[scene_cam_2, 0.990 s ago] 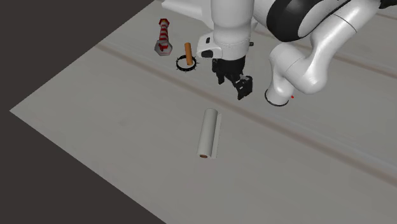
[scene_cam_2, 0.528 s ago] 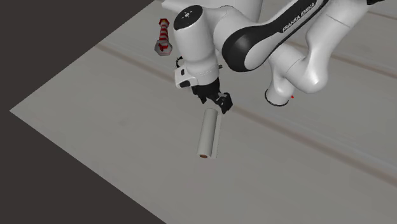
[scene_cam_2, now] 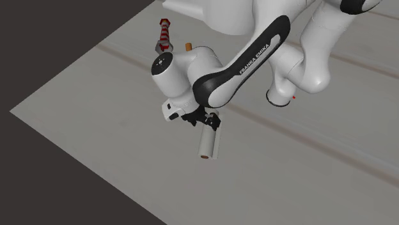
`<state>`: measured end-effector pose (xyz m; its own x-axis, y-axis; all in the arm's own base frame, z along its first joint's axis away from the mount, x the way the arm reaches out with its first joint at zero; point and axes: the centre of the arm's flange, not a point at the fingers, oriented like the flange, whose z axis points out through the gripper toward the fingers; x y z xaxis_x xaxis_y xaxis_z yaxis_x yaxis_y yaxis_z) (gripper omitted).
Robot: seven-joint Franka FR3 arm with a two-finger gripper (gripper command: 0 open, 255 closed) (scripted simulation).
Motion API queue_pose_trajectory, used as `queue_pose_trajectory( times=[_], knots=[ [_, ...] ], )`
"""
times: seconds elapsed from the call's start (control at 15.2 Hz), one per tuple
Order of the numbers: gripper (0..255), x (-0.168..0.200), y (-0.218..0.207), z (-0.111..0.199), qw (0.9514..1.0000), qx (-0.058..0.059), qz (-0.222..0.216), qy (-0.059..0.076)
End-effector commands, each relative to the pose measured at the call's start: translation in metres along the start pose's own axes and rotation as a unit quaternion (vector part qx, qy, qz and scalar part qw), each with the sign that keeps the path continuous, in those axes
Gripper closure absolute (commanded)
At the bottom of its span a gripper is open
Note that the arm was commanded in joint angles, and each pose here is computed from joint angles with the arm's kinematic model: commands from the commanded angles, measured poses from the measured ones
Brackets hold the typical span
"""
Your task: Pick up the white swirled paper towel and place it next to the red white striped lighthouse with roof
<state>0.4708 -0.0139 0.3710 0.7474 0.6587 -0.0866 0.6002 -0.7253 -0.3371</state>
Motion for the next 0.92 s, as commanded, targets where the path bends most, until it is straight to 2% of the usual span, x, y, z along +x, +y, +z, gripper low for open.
queue_pose_trajectory(
  times=[0.0, 0.4, 0.86],
  knots=[
    [0, 0.008, 0.004, 0.013, 0.9999, 0.004, -0.011, -0.002],
    [0, 0.008, 0.004, 0.048, 0.9999, 0.004, -0.011, -0.002],
    [0, 0.008, 0.004, 0.048, 0.9999, 0.004, -0.011, -0.002]
  ],
)
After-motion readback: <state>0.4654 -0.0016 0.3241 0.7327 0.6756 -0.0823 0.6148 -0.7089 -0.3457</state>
